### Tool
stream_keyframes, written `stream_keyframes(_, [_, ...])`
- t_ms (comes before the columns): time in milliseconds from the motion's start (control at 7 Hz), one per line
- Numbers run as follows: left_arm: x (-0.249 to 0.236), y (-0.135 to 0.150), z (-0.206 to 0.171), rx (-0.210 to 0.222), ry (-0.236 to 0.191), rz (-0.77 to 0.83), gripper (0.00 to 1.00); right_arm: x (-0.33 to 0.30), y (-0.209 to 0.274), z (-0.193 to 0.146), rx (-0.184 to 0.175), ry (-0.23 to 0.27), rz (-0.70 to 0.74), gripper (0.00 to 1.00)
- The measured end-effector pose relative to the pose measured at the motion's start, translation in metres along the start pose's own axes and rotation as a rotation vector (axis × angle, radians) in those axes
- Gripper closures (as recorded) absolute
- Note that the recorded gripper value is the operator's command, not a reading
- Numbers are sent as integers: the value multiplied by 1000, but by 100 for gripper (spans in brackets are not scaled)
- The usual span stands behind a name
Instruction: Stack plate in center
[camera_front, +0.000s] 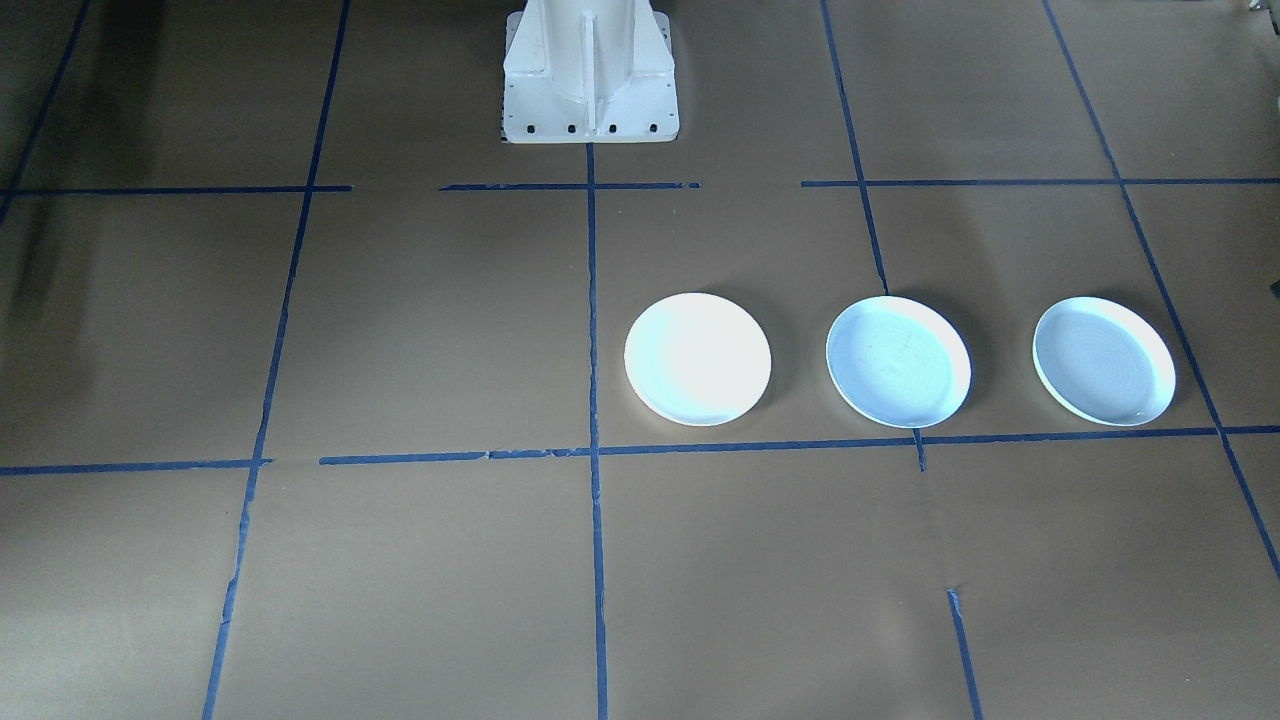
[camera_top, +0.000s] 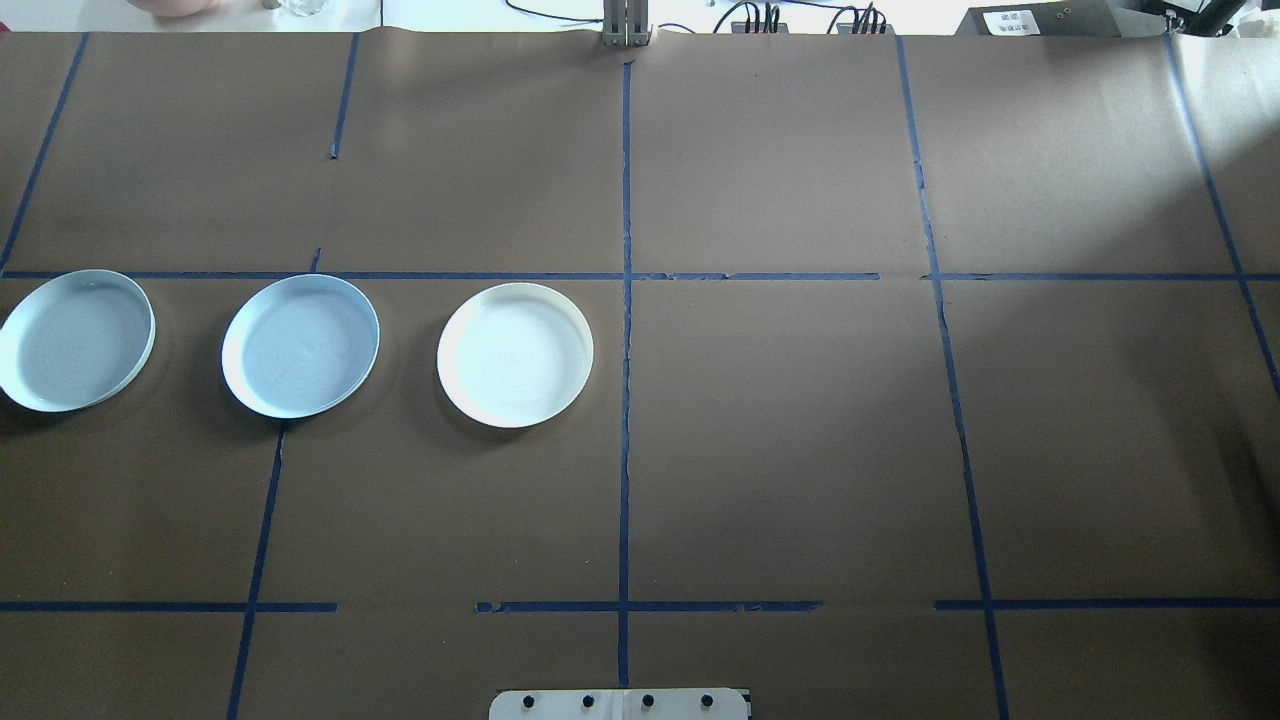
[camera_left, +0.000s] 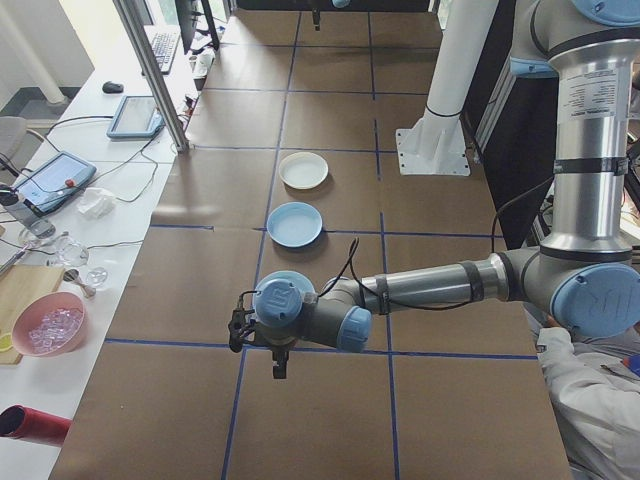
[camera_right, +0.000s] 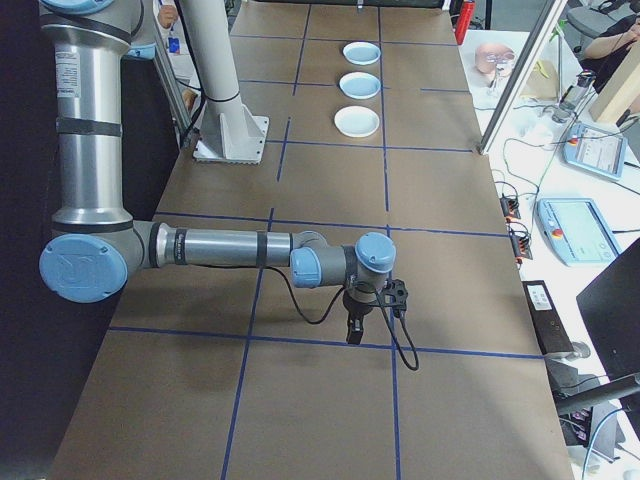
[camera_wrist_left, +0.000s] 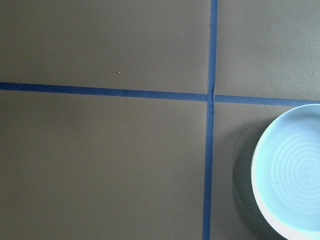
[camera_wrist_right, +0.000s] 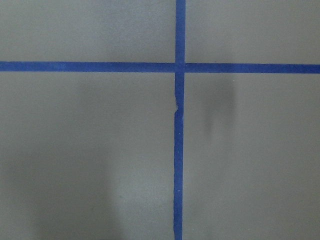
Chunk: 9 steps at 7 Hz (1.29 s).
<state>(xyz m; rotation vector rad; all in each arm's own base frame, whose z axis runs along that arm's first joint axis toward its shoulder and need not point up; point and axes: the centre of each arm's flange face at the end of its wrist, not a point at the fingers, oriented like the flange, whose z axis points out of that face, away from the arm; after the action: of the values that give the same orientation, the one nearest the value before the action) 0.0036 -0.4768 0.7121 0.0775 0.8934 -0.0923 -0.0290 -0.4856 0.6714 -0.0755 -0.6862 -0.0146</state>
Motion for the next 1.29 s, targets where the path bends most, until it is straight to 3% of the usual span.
stream_keyframes(143, [19,-5,28,-9,18,10,1,0,0,0,0,0,0,0])
stream_keyframes(429, [59,-23,86,-67,26,84,8,0,0,0,0,0,0,0])
stream_keyframes(714, [66,-29,108,-40,20,150,15,0,0,0,1,0,0,0])
stream_keyframes(1143, [65,-29,112,-31,22,157,39,0,0,0,1,0,0,0])
stream_keyframes(1286, [66,-29,112,-34,24,151,55,0,0,0,1,0,0,0])
